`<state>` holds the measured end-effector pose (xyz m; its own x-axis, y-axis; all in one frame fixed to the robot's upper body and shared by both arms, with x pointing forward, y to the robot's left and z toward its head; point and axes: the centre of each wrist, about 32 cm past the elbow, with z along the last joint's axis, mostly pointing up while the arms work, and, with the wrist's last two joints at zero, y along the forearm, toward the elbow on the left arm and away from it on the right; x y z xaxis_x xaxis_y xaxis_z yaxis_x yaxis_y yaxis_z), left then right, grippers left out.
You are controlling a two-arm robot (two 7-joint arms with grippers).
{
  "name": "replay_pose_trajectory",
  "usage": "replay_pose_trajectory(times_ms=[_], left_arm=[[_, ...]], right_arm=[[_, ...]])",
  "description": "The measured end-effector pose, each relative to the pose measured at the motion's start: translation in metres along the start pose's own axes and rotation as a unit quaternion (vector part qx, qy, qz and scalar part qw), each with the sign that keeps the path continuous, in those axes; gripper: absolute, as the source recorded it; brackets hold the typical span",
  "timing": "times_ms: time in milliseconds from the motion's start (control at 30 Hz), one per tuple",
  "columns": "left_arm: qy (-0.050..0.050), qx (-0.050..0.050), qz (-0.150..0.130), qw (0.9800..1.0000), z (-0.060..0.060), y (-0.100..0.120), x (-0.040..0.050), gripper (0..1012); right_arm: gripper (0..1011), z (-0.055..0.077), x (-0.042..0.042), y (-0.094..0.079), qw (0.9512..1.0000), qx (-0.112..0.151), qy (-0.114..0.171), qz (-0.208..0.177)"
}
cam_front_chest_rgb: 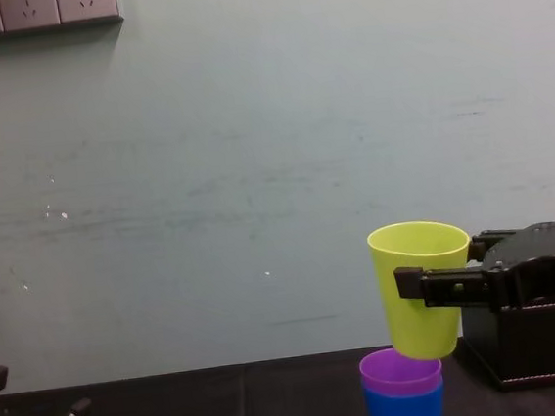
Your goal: Stack the three plastic cups sequentially using one hand.
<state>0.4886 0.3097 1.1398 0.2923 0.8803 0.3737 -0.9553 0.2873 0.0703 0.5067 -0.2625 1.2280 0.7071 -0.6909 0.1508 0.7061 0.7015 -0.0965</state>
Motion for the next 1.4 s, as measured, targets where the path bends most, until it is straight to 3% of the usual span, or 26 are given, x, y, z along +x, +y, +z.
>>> replay_pose_trajectory(times_ms=[567,1400], left_arm=[[0.0,0.0,0.0,1.0,0.0,0.0,0.0,1010],[0.0,0.0,0.0,1.0,0.0,0.0,0.0,1010]], right_arm=[[726,-0.004,0.0064,0.018,0.9999,-0.007,-0.004,-0.009],[726,-0.012,0.0093,0.031,0.9998,-0.017,-0.001,-0.008]])
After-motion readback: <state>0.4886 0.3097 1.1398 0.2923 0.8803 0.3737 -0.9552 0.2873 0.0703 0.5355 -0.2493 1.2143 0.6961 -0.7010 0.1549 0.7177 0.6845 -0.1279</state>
